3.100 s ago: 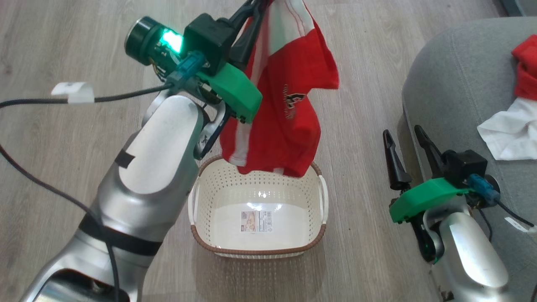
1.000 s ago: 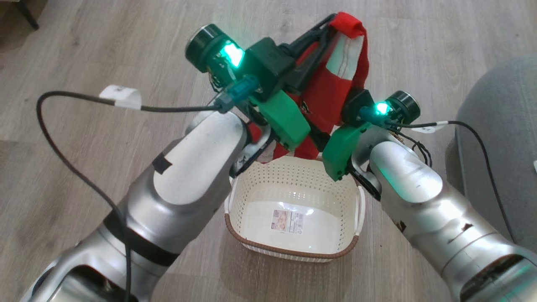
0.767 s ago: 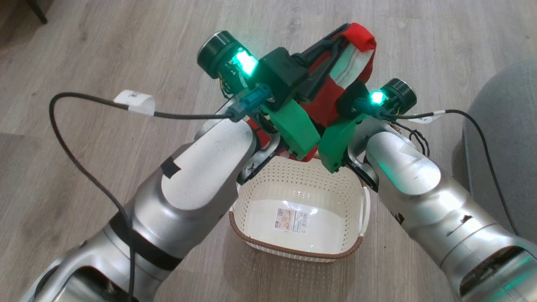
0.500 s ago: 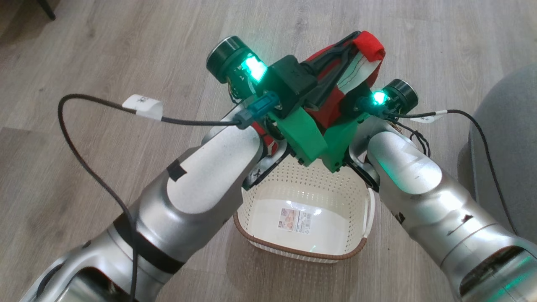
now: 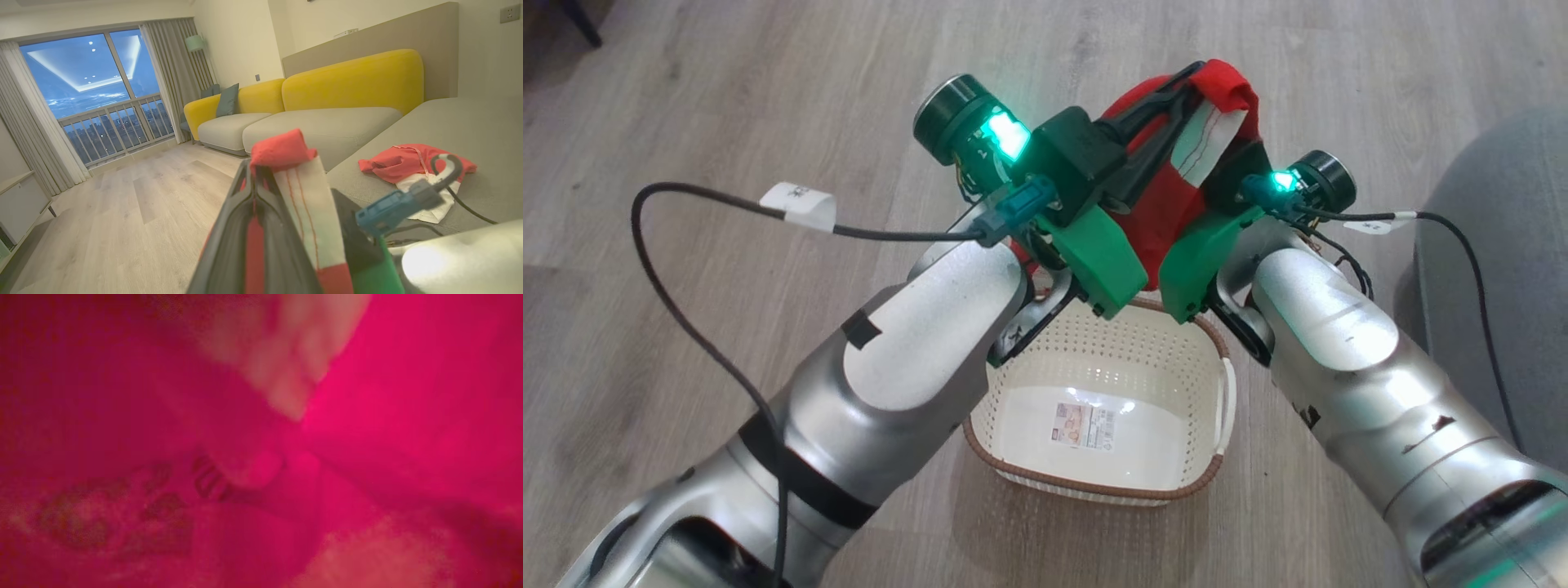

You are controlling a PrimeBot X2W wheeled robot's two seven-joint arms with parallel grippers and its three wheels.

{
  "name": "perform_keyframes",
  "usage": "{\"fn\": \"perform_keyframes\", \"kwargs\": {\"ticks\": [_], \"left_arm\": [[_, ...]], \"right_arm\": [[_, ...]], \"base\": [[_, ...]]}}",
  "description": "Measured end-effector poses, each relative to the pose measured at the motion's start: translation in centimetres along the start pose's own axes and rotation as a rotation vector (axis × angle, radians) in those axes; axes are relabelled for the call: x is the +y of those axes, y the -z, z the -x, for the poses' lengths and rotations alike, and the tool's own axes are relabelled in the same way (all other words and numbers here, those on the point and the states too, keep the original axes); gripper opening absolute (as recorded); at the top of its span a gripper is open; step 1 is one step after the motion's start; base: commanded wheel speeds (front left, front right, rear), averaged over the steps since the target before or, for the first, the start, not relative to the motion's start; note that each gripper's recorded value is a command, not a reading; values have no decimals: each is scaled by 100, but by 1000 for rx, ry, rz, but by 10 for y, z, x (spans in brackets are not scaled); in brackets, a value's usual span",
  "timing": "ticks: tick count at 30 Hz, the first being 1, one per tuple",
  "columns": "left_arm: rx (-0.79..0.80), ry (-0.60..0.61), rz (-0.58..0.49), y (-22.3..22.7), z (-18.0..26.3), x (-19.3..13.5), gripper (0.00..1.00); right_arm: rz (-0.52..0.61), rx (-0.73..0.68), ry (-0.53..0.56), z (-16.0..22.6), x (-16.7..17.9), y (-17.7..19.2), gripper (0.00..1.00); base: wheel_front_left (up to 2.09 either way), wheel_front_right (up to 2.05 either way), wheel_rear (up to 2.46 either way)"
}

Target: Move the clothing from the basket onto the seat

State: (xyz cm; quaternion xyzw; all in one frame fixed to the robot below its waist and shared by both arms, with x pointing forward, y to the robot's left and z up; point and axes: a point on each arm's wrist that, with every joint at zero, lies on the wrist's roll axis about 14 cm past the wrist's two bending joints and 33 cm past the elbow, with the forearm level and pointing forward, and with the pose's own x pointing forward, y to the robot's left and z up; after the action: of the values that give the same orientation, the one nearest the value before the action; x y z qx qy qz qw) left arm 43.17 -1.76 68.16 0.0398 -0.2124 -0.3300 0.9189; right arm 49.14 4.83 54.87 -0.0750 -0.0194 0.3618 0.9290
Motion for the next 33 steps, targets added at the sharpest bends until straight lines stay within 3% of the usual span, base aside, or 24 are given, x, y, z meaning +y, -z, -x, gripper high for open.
{"fn": "perform_keyframes", "kwargs": {"ticks": [1, 14, 27, 33], "left_arm": [[0, 3, 3, 1, -1, -1, 100], [54, 66, 96, 38, -18, -16, 100], [69, 213, 229, 69, -44, -76, 100], [95, 304, 302, 85, -47, -116, 100]], "right_arm": [[-3, 0, 8, 1, -3, 0, 0], [-7, -76, 169, 35, -58, -18, 0], [-16, -61, 466, 137, -134, -1, 0], [-12, -74, 594, 191, -153, -2, 0]], "base": [[0, 0, 0], [0, 0, 0], [0, 0, 0], [0, 0, 0]]}}
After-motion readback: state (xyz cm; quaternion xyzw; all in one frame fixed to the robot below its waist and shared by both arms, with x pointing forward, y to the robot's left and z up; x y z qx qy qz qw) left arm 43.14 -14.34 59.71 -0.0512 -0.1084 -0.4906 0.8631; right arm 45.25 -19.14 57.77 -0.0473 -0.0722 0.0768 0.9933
